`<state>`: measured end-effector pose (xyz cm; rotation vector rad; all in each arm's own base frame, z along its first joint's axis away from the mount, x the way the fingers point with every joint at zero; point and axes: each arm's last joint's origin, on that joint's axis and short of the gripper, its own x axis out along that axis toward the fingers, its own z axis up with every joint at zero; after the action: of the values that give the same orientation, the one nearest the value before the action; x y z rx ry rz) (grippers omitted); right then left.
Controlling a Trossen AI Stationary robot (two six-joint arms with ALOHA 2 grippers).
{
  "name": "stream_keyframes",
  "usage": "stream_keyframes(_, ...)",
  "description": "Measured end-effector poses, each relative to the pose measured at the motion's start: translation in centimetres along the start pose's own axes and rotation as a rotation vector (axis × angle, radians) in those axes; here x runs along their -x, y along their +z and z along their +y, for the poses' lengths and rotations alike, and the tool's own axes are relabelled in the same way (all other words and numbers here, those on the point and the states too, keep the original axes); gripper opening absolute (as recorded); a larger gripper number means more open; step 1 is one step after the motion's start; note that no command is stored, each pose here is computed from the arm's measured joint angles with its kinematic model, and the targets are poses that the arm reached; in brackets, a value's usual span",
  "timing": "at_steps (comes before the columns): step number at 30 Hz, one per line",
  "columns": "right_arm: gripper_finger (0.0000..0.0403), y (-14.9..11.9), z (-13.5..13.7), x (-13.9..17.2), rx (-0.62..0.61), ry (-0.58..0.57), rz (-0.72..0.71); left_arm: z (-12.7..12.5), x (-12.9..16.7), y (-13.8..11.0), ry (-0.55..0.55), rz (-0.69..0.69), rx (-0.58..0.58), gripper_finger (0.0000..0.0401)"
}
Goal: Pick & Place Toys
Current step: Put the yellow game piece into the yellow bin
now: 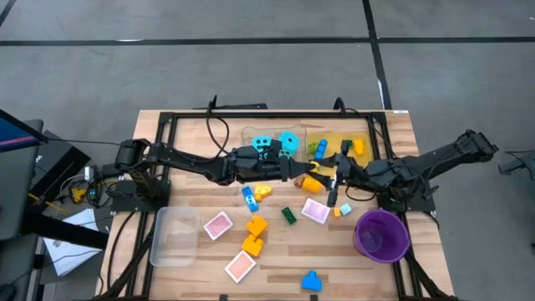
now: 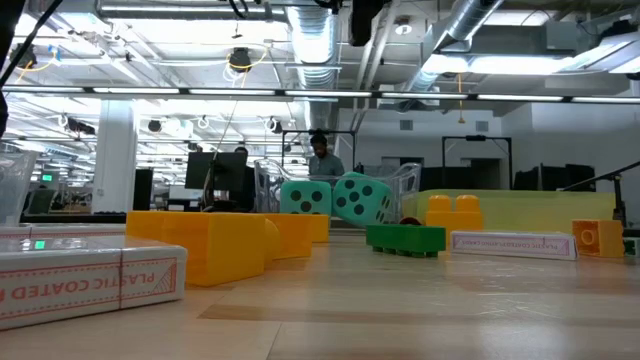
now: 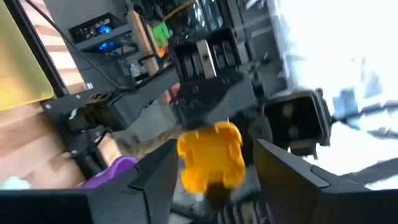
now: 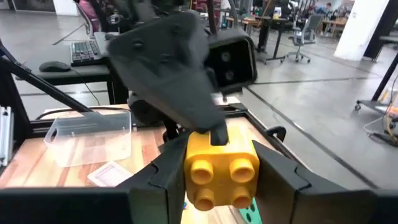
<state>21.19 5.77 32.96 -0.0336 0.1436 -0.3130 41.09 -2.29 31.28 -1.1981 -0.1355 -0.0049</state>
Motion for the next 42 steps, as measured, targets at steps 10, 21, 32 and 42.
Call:
stream_keyframes(10, 0.0141, -1.0, -2.2, 2.5, -0.124, -0.121, 0.129, -3.3, 3.7, 0.3, 0.084, 0.247, -0.528, 0.0224)
stream_keyframes(21, 0.0138, -4.0, -4.1, 4.2, -0.409, -0.299, 0.354, -5.2, 7.4, -0.6, 0.222, 0.370, -0.797, 0.0179)
stream_keyframes(32, 0.0139, -6.8, -6.5, 5.7, -0.686, -0.544, 0.689, -4.1, 8.3, -0.8, 0.352, 0.449, -0.818, 0.0131)
stream_keyframes(42, 0.0139, -7.3, -9.4, 5.6, -0.705, -0.738, 0.770, -3.3, 8.9, -0.9, 0.450, 0.495, -0.833, 0.0081)
